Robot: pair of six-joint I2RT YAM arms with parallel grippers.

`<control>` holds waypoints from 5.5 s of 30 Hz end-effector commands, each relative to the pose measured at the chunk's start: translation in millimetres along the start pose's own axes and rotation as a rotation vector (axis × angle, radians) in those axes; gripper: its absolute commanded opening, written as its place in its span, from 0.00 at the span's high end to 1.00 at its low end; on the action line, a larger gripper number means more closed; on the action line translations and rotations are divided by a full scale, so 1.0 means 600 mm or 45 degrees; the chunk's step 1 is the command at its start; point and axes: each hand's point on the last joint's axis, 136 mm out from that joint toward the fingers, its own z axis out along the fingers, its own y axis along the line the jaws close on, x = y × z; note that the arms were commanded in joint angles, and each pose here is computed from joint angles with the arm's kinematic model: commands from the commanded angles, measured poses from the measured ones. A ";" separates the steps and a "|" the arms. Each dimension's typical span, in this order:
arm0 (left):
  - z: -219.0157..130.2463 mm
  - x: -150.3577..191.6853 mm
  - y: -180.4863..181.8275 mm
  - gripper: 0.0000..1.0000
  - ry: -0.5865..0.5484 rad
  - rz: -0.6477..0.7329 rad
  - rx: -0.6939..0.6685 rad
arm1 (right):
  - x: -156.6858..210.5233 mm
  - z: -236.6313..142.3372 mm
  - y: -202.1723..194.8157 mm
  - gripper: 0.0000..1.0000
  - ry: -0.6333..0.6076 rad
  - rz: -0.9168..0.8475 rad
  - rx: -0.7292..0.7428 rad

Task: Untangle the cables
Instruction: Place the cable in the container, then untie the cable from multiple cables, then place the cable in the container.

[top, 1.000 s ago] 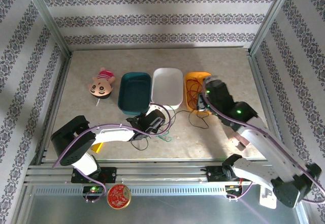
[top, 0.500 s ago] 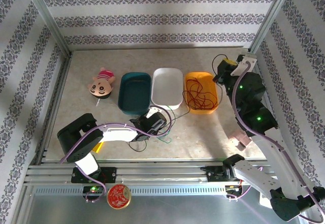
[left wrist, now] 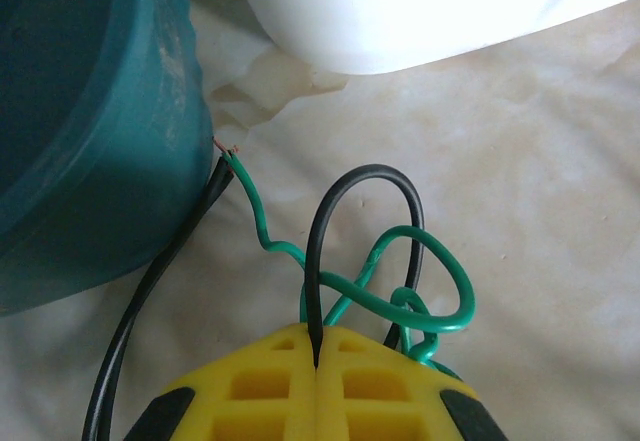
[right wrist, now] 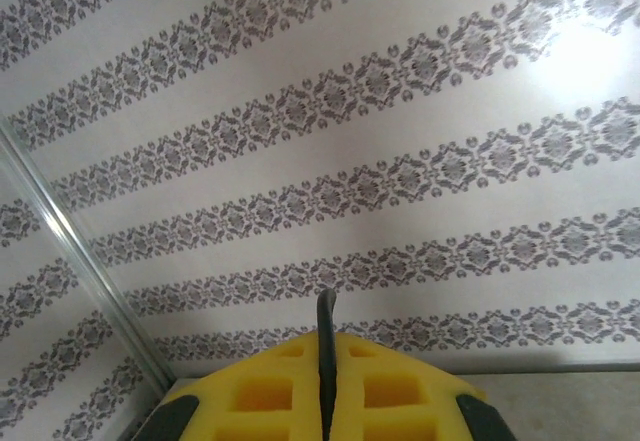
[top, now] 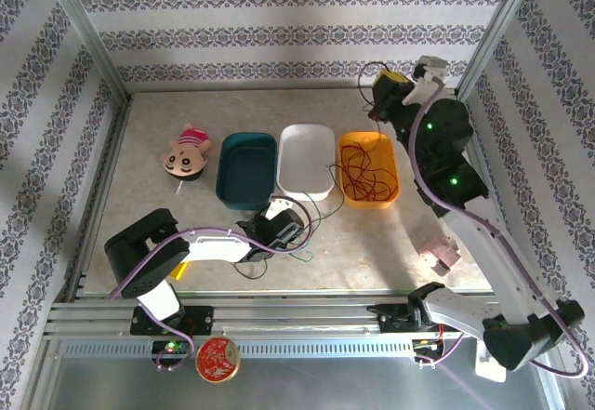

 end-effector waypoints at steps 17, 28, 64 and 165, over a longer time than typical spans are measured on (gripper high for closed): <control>-0.026 0.029 0.021 1.00 0.048 0.061 -0.038 | 0.374 0.133 -0.032 1.00 0.736 0.098 -0.054; -0.032 0.018 0.021 1.00 0.035 0.050 -0.041 | 0.579 0.113 -0.102 1.00 1.129 0.039 0.264; -0.037 -0.002 0.015 1.00 0.002 0.054 -0.030 | 0.590 -0.033 -0.152 0.59 1.328 -0.128 0.387; -0.018 0.005 -0.001 1.00 0.044 0.096 -0.023 | 0.084 -0.081 -0.032 1.00 0.097 -0.225 0.258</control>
